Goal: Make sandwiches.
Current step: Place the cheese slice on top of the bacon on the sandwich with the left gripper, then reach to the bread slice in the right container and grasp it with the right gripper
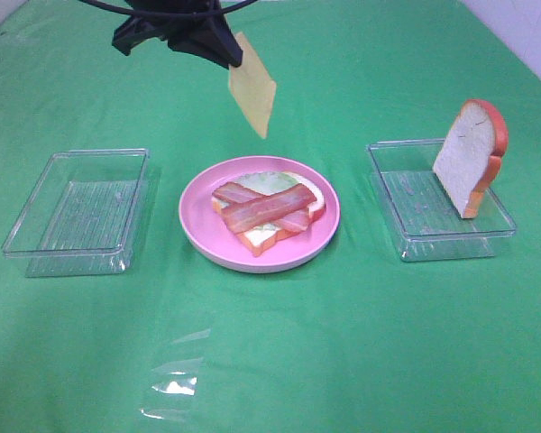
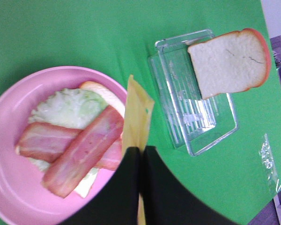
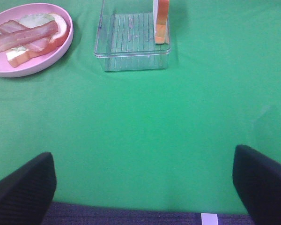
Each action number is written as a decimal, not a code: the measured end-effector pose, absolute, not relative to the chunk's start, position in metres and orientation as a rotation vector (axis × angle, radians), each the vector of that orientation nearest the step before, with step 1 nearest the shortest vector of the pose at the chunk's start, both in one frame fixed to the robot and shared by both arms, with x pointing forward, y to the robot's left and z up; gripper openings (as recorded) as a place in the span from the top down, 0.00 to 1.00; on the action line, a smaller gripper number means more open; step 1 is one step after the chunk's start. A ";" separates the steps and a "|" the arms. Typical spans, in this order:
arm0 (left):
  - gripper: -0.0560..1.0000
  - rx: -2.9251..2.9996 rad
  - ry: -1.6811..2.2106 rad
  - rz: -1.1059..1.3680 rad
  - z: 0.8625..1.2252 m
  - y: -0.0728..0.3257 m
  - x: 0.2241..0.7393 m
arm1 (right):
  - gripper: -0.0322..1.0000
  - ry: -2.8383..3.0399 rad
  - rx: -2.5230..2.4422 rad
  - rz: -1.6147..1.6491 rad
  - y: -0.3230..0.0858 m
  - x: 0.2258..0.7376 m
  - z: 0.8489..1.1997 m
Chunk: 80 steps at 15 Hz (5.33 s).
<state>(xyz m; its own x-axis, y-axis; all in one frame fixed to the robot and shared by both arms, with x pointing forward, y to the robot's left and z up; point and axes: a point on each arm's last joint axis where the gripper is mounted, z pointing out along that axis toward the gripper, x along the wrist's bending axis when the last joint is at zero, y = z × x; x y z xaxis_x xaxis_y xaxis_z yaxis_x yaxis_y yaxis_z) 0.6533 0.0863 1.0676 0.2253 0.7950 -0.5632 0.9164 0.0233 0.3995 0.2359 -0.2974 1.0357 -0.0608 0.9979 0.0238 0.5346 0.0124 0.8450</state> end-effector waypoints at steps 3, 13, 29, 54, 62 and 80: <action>0.95 1.768 1.586 -0.331 1.049 0.060 0.650 | 0.02 1.664 1.586 0.941 -0.297 0.236 1.036; 0.95 1.791 1.687 -0.570 0.946 0.033 0.664 | 0.02 1.664 1.586 0.941 -0.297 0.236 1.036; 0.68 2.024 1.809 -0.276 0.922 0.056 0.669 | 0.02 1.664 1.586 0.941 -0.297 0.236 1.036; 0.01 1.753 1.827 0.479 1.098 0.295 0.383 | 0.02 1.664 1.586 0.941 -0.297 0.236 1.036; 0.01 1.679 1.625 0.693 1.063 0.289 0.276 | 0.02 1.664 1.586 0.941 -0.297 0.236 1.036; 0.02 1.499 1.541 0.841 1.055 0.290 0.231 | 0.02 1.496 1.560 1.063 -0.293 0.348 1.094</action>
<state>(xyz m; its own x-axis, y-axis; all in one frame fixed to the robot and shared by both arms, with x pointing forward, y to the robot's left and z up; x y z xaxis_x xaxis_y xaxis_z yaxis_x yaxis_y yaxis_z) 0.2306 0.2902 1.0549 0.0326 0.9946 -0.0981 0.4553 0.0726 0.8874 0.3482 -0.2930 1.0936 -0.0123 0.9965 0.0826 0.4061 -0.0705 0.9111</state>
